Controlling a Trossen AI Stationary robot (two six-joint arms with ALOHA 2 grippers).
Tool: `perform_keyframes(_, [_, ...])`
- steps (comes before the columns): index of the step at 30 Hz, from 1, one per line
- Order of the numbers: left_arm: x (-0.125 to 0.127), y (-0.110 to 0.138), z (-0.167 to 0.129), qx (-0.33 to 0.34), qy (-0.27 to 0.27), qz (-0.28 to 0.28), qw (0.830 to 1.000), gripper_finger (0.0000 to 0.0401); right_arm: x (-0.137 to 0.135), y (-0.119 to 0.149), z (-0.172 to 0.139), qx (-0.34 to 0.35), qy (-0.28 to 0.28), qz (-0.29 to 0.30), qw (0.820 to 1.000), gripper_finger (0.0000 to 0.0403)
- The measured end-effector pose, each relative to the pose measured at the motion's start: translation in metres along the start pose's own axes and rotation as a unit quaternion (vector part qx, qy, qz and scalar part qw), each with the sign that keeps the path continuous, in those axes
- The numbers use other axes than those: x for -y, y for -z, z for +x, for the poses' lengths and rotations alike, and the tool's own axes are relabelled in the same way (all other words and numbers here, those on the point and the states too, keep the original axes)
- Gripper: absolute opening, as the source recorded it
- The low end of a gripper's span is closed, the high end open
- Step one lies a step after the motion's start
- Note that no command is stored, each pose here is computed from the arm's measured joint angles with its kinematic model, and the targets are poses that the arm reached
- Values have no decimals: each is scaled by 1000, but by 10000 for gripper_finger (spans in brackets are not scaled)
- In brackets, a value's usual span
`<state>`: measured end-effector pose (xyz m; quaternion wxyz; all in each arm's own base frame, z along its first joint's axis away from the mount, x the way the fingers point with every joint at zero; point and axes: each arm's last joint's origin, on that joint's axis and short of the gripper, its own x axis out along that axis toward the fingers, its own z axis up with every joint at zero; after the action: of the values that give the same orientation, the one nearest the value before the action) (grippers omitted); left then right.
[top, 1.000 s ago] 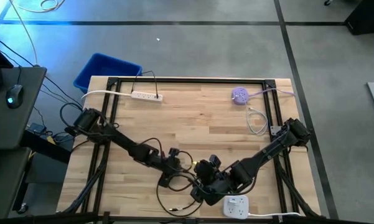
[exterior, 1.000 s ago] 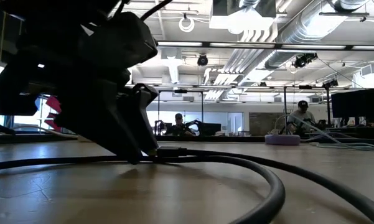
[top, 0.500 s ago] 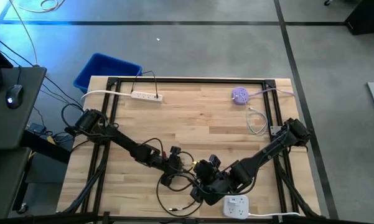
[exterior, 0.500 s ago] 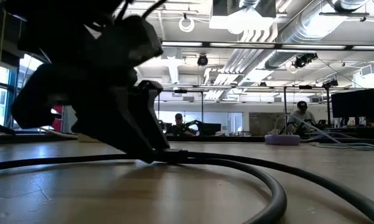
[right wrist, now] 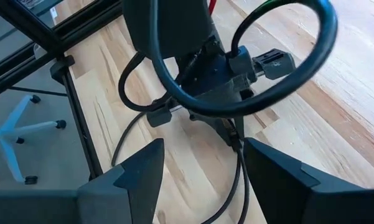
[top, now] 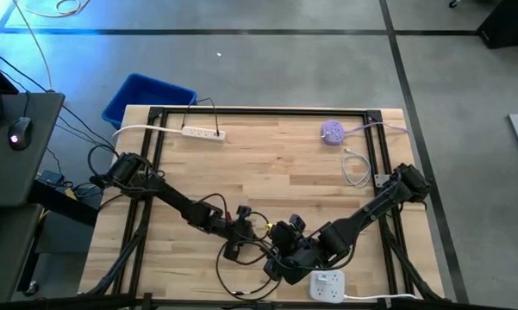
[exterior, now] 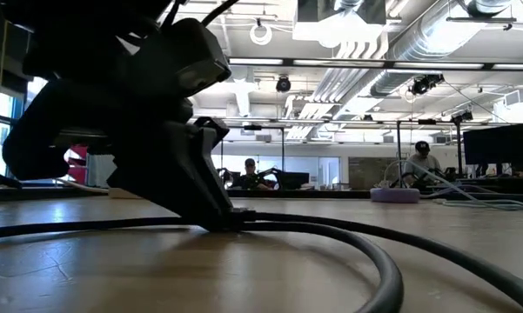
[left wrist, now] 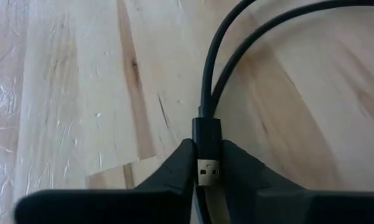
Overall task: Insert USB
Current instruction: Insert the black charger cable into the white charger adapter in the bottom white outlet extension
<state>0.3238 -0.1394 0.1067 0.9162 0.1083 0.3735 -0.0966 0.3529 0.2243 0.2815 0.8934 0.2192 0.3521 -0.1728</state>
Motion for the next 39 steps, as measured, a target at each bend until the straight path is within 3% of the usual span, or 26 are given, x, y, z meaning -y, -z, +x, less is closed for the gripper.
perform_keyframes(3, [1, -7, -7, -3, 0, -9, 1000, 23, 0, 0, 0, -7, -5, -8, 1000, 203])
perform_keyframes(6, [-2, -24, -24, 11, 15, -26, 999, 22, -2, 3, 0, -44, -30, -53, 997, 203])
perform_keyframes(10, [-8, -40, -56, 28, 58, -49, 997, 2, -6, 4, -1, -83, -87, -161, 980, 203])
perform_keyframes(14, [-24, -57, -93, 61, 125, -110, 984, 2, -14, 1, -2, -50, -138, -278, 949, 203])
perform_keyframes(17, [-36, -66, -116, 83, 176, -171, 966, 2, -16, -7, -2, -3, -124, -319, 940, 203])
perform_keyframes(20, [-46, -74, -137, 115, 218, -207, 947, 2, -17, -18, -8, 62, -61, -365, 927, 203])
perform_keyframes(23, [-51, -78, -148, 123, 251, -240, 930, 2, -19, -33, -15, 110, -9, -424, 899, 203])
perform_keyframes(30, [-58, -82, -154, 124, 301, -294, 899, 2, -19, -58, -23, 133, 14, -544, 828, 203])
perform_keyframes(39, [-68, -83, -155, 91, 353, -365, 857, 1, -19, -56, -26, 118, 18, -705, 699, 204])
